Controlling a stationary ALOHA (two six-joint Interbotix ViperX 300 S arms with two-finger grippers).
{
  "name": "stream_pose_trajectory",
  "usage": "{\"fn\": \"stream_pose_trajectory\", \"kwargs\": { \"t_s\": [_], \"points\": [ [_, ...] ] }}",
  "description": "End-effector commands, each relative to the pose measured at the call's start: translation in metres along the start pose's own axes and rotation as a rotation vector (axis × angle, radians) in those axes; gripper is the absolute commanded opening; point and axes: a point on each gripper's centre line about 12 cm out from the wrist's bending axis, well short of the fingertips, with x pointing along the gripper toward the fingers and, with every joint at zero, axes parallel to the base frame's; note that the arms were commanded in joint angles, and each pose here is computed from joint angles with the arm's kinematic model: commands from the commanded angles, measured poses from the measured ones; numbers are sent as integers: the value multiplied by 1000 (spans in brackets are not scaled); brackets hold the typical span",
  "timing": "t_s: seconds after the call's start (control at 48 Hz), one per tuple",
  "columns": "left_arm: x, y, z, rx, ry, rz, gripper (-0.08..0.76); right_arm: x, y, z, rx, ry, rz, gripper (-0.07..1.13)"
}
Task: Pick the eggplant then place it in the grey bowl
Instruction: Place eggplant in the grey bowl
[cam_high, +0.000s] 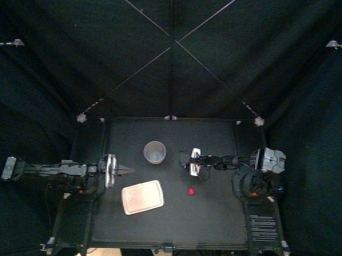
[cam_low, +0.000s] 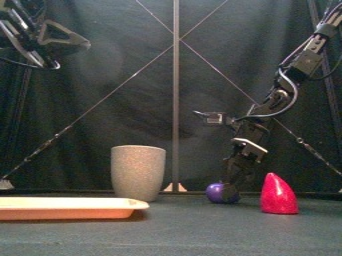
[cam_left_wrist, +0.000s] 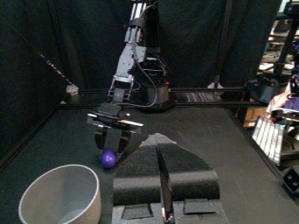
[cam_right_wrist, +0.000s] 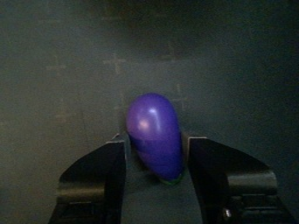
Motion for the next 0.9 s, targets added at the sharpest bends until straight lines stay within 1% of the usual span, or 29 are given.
{"fn": "stream_pose_trajectory", "kwargs": {
  "t_s": [0.021,0.062,0.167,0.25,0.479,0.604,0.771,0.833,0.896],
  "points": [
    [1,1,5,3,-12,3,-40,-5,-6,12,8,-37,-15,593],
    [1,1,5,3,-12,3,-40,-8,-7,16,11,-52,-18,564],
    [1,1,5,3,-14,3,-40,-24,-12,45,13,-135,-35,568],
    [1,1,5,3,-12,3,-40,-43,-16,75,1,-217,-51,570],
    [1,1,5,3,-14,3,-40,-85,-10,158,-55,-422,-64,570],
    [1,1,4,3,-11,3,-40,-78,-13,182,-69,-455,-74,570],
    [1,1,4,3,-9,3,-40,-49,-16,204,-68,-452,-75,580],
    [1,1,4,3,-9,3,-40,-39,-17,208,-64,-442,-75,608],
    [1,1,3,3,-9,3,-40,-31,-20,208,-56,-423,-79,660]
  ]
}}
